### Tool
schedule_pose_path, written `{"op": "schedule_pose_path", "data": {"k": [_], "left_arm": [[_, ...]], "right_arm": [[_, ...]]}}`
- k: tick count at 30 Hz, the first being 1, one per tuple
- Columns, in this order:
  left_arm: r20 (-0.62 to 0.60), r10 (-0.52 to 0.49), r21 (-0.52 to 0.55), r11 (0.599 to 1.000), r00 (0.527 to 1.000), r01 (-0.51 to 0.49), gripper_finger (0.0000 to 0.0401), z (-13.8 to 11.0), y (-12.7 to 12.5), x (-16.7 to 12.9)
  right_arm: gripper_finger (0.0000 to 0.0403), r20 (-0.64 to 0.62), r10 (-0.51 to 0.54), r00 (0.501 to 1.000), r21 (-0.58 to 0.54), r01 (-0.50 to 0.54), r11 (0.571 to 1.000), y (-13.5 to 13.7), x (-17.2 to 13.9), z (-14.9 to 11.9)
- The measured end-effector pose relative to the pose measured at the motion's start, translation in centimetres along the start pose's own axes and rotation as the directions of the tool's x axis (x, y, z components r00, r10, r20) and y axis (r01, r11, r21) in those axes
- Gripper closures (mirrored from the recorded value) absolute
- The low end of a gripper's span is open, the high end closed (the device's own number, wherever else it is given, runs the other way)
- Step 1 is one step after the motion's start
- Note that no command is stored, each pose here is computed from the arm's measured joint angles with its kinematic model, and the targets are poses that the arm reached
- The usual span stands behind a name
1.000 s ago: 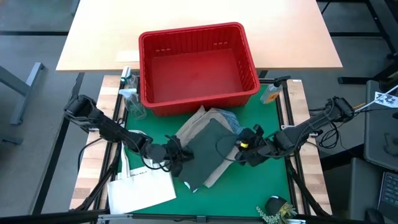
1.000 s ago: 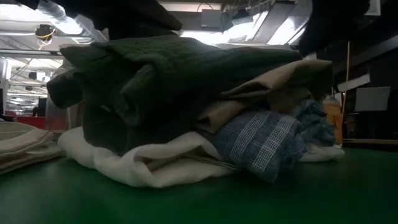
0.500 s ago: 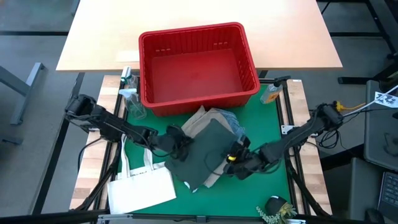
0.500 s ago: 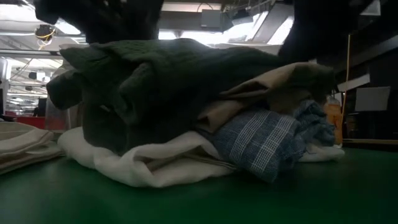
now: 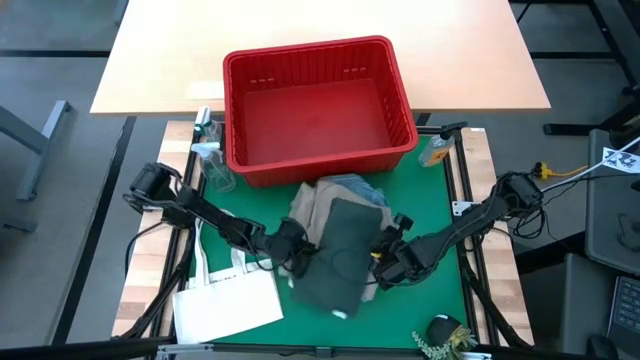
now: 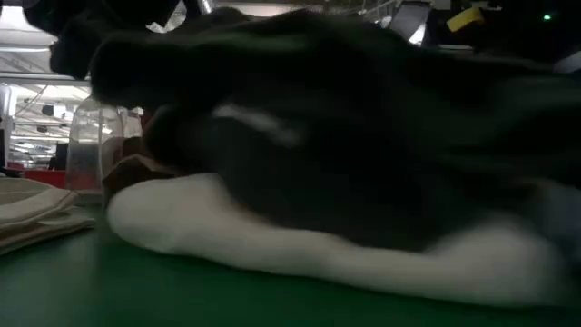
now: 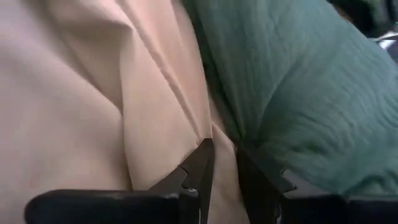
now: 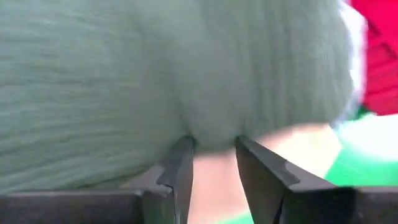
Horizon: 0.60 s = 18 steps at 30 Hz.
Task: Fold Laundry from Bin
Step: Put the stack of folded clothes into the red bin
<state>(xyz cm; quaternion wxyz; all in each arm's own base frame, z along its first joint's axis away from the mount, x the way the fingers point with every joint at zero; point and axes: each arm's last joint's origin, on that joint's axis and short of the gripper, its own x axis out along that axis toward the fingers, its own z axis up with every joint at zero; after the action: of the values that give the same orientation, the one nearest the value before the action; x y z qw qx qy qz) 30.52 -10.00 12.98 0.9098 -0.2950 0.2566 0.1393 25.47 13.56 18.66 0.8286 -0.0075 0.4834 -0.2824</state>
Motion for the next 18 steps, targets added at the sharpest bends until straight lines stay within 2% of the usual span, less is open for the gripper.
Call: {"op": "schedule_pose_path", "data": {"k": [4,7,10,13,18], "left_arm": [[0.003,-0.084,-0.061,0.995,0.996,0.084,0.0331,-1.4,-1.2,0.2],[-0.001,-0.124,-0.067,0.99,0.992,0.123,0.0331,-1.7,-2.4,0.0],[0.018,-0.168,-0.054,0.984,0.986,0.169,0.0331,-1.3,-4.0,-0.3],[0.052,-0.216,0.005,0.976,0.975,0.216,0.0331,-0.3,-5.7,-1.0],[0.079,-0.229,0.038,0.973,0.97,0.227,0.0331,1.1,-6.8,-2.2]], "right_arm": [[0.0278,-0.027,-0.035,0.999,-0.033,0.034,0.999,-1.1,-0.7,-0.2],[0.0278,-0.02,-0.022,1.0,-0.022,0.021,1.0,-1.8,-1.5,0.0],[0.0278,-0.013,0.001,1.0,-0.005,-0.001,1.0,-2.6,-2.3,0.2],[0.0278,-0.002,0.041,0.999,0.022,-0.041,0.999,-3.4,-3.3,0.5],[0.0278,0.016,0.117,0.993,0.07,-0.118,0.991,-4.6,-4.9,0.9]]}}
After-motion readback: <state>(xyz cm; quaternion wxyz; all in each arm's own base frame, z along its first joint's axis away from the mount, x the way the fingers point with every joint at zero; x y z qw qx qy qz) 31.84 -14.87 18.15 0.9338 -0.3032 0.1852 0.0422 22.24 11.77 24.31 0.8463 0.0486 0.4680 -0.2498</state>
